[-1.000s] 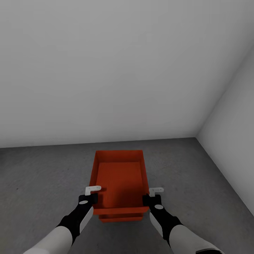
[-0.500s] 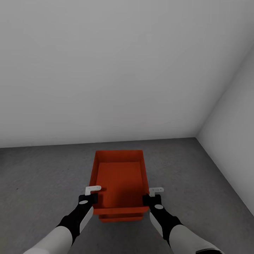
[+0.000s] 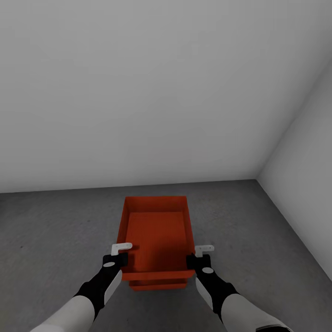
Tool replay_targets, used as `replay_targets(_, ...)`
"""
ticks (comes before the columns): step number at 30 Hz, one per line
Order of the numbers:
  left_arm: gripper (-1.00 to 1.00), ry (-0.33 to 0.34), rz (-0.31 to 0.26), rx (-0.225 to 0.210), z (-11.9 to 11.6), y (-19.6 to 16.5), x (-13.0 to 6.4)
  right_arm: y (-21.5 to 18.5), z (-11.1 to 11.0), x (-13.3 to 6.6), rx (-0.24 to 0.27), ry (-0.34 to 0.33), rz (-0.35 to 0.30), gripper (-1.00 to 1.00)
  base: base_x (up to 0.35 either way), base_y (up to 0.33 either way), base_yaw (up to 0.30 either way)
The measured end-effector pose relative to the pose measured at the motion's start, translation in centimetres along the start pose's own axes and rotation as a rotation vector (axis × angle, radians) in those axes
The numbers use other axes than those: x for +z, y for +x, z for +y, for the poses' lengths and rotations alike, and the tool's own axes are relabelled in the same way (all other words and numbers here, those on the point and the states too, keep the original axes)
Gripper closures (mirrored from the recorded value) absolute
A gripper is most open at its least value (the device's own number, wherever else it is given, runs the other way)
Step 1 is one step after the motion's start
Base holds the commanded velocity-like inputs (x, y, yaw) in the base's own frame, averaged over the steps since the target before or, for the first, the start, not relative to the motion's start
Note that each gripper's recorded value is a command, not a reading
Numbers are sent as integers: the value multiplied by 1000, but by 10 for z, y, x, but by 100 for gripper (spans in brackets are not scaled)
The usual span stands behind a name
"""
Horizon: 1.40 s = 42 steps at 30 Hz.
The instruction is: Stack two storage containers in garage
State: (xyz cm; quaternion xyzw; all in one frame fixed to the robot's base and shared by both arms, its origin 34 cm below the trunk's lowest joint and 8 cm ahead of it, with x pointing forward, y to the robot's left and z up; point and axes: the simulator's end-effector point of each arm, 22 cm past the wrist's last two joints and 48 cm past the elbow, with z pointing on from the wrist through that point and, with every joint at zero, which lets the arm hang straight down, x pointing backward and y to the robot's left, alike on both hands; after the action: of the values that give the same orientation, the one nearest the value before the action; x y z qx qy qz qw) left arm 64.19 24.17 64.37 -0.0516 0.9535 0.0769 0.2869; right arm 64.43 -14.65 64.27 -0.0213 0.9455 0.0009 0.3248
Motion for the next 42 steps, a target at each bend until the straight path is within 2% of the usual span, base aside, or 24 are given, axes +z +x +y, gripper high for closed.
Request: replay_targets(42, 100, 0, 0, 2, -7, 23, 48, 27, 1, 46, 1, 2, 1, 100, 0, 0, 0)
